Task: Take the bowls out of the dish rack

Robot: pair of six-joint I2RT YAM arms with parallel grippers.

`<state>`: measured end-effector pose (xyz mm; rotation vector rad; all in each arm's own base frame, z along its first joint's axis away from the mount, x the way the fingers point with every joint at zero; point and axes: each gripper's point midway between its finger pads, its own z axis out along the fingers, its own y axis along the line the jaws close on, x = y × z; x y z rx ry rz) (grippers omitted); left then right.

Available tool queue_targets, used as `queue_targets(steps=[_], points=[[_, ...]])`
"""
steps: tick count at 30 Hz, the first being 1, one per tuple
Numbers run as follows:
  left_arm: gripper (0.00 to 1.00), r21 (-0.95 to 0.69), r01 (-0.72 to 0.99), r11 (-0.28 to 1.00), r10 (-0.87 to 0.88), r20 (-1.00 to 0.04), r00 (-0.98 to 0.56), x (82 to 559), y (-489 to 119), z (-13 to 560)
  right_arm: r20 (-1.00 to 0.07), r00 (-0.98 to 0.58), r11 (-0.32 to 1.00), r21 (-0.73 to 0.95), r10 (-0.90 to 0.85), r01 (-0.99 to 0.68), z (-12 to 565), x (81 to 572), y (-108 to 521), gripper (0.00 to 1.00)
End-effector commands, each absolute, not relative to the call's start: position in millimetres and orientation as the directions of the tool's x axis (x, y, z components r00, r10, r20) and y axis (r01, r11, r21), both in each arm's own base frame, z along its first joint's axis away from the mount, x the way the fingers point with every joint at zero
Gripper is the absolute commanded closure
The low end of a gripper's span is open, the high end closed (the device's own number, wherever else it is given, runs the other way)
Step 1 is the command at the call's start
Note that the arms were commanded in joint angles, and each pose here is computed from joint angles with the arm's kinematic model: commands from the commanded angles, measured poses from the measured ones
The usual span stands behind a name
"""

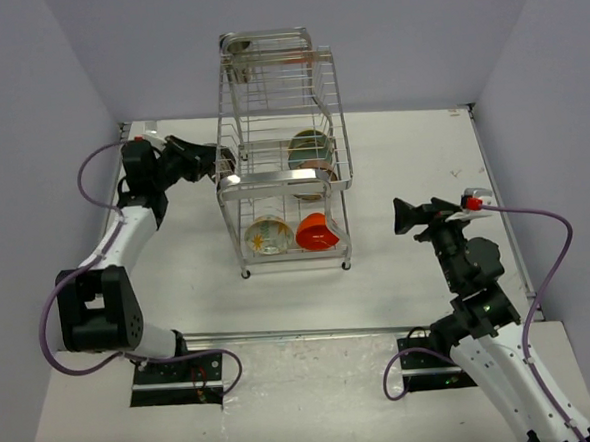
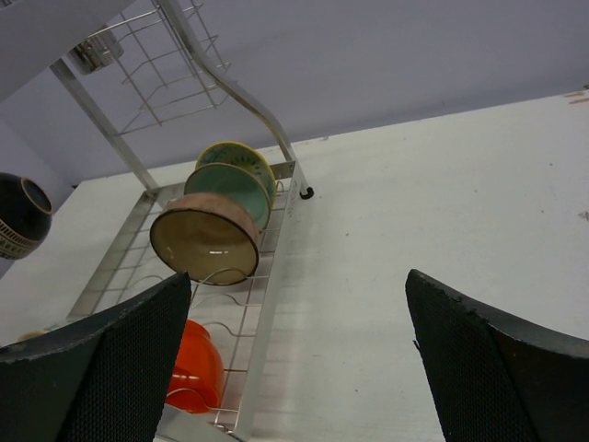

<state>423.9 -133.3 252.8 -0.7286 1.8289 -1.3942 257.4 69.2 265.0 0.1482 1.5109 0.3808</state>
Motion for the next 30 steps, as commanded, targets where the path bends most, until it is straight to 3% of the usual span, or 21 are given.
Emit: queue_targets(steps=[1,2,7,10,19,30], points=[[1.00,-0.864,0.009,0.503,-0.723,-0.426,-0.544,425,-99,269,-0.941,0.040,0.927,0.323,0.336,-0.190,275,256,74,0.01],[1.00,-0.829,-0.015,0.559,-0.723,-0.479,-0.498,433,-86,279,-0.942,0.033,0.928,0.324,0.335,-0.187,274,257,74,0.01],[1.00,-0.587,-0.243,0.773,-0.609,-0.575,-0.546,432,-42,232,-0.949,-0.040,0.945,0.315,0.313,-0.088,262,274,68,0.01],[1.00,-0.421,-0.370,0.828,-0.561,-0.622,-0.547,430,-8,209,-0.949,-0.096,0.951,0.305,0.300,-0.044,257,284,67,0.01],[1.00,-0.139,-0.524,0.840,-0.474,-0.657,-0.586,428,42,167,-0.943,-0.142,0.953,0.304,0.301,0.004,285,322,78,0.01],[1.00,0.118,-0.550,0.827,-0.355,-0.649,-0.673,479,80,130,-0.955,-0.135,0.963,0.270,0.265,-0.017,285,329,80,0.01]])
